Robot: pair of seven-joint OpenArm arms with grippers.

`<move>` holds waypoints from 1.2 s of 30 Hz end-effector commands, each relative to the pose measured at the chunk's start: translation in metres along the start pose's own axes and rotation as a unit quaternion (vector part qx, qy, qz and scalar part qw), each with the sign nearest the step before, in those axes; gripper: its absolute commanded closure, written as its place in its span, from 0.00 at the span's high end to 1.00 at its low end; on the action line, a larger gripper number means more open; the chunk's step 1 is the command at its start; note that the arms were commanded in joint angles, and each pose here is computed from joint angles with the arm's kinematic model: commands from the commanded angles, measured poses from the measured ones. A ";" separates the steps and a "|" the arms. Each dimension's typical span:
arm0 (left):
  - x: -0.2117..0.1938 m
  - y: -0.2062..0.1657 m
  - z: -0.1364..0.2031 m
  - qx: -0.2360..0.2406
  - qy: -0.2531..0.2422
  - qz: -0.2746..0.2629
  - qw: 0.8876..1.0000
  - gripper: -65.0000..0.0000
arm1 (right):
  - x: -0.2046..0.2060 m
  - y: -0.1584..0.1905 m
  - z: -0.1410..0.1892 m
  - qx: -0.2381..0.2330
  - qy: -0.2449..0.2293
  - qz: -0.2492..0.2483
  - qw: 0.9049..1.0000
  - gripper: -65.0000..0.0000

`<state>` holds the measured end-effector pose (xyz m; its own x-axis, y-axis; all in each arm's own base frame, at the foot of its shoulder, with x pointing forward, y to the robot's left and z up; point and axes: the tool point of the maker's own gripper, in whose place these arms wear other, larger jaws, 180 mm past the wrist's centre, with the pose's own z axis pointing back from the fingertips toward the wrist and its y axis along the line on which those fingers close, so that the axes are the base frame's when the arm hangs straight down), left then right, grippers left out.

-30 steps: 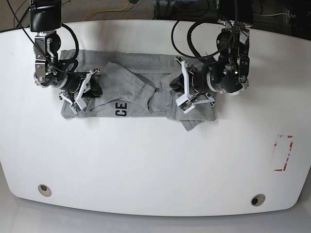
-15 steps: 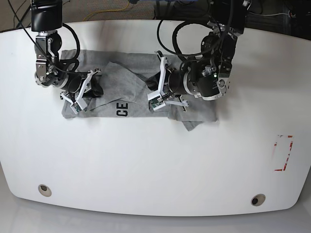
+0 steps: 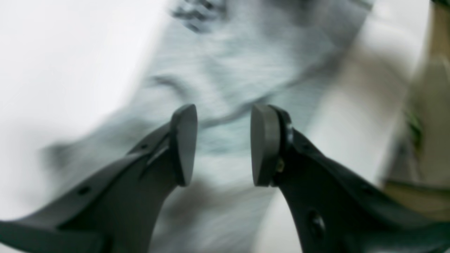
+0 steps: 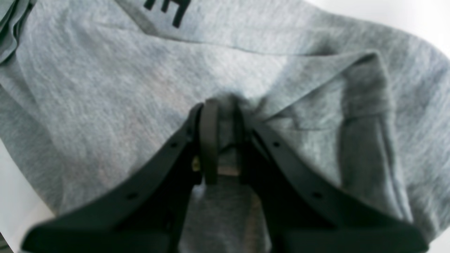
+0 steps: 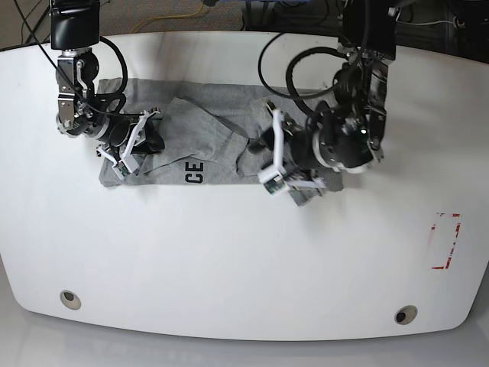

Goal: Layout the t-shirt on the table in an organized manner, then fold the t-shirt properly

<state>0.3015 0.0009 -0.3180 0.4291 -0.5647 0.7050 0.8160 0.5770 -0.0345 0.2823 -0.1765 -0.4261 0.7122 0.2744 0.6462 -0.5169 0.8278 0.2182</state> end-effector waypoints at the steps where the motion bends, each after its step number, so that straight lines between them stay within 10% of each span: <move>1: 0.010 0.026 0.008 0.024 -0.027 0.017 0.999 0.37 | -0.009 -0.006 0.003 -0.010 0.028 0.011 1.000 0.13; 36: -0.033 0.117 -0.032 0.058 0.017 0.122 0.991 0.37 | -0.009 -0.005 0.003 -0.009 0.027 0.011 1.000 0.13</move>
<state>0.3818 0.0680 -0.3855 0.6567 -0.4324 0.6179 0.6320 0.7626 -0.1381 0.2825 -0.1752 -0.4262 0.7117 0.2728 0.6474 -0.5174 0.8269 0.2204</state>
